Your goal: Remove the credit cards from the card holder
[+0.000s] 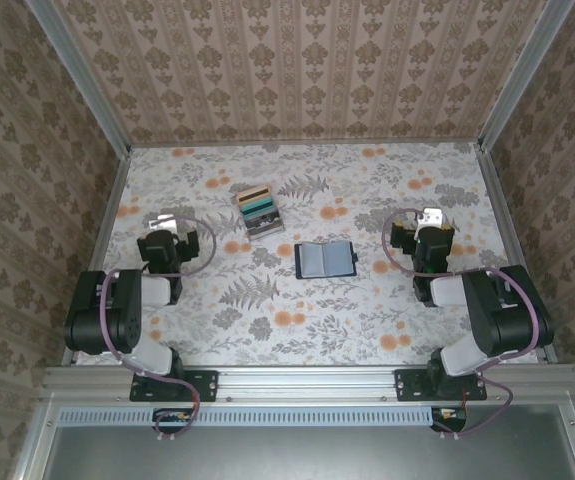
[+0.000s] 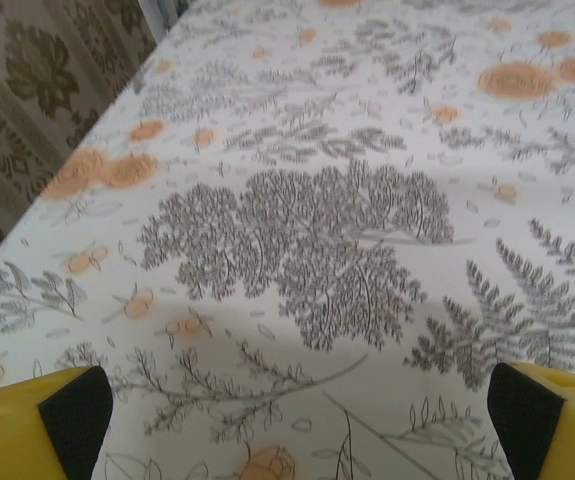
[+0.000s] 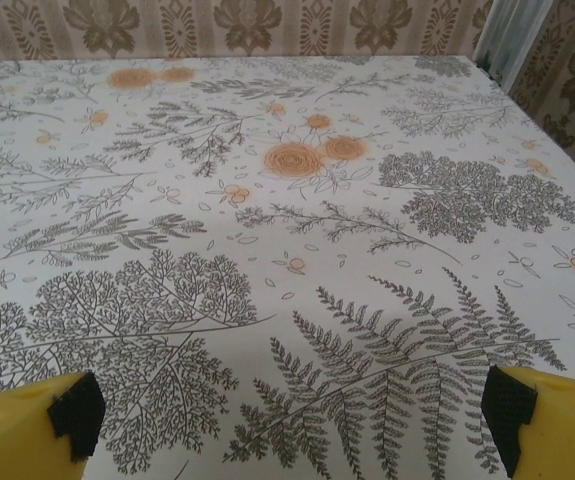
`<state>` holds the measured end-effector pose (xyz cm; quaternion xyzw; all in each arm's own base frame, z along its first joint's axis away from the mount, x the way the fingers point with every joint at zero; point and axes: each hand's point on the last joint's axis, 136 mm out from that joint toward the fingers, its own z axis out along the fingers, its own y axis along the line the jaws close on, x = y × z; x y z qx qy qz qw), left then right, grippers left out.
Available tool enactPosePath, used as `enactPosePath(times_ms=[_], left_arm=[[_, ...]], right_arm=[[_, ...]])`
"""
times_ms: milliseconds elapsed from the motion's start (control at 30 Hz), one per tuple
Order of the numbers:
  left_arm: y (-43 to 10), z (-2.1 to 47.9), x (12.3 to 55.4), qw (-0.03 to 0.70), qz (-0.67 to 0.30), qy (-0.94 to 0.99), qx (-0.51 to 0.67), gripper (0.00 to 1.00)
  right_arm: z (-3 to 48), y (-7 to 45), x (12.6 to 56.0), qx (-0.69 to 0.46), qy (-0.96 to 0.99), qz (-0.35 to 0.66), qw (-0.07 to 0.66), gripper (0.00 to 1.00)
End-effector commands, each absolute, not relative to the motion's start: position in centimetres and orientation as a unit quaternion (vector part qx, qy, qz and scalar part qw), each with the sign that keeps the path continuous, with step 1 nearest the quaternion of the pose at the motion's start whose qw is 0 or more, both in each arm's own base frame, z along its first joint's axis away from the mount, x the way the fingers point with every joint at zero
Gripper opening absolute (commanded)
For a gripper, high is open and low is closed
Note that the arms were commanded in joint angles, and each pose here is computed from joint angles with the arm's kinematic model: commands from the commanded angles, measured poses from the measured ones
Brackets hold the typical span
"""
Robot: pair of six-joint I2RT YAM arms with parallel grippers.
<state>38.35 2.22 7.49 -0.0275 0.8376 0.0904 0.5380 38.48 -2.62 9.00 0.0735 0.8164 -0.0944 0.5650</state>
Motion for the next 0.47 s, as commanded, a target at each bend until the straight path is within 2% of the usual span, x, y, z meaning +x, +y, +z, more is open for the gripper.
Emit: enactPosePath(times_ms=[0,433], left_arm=[[1.42,9.67,39.45,0.573,0.092,0.814,-0.013,1.00],[1.39,9.74,39.50,0.574,0.091,0.814,-0.012,1.00]], right_arm=[[10.12,-2.45,39.33,0.082,0.805,-0.078,0.582,1.00],[10.17,-2.44,39.33,0.083,0.805,-0.078,0.582,1.00]])
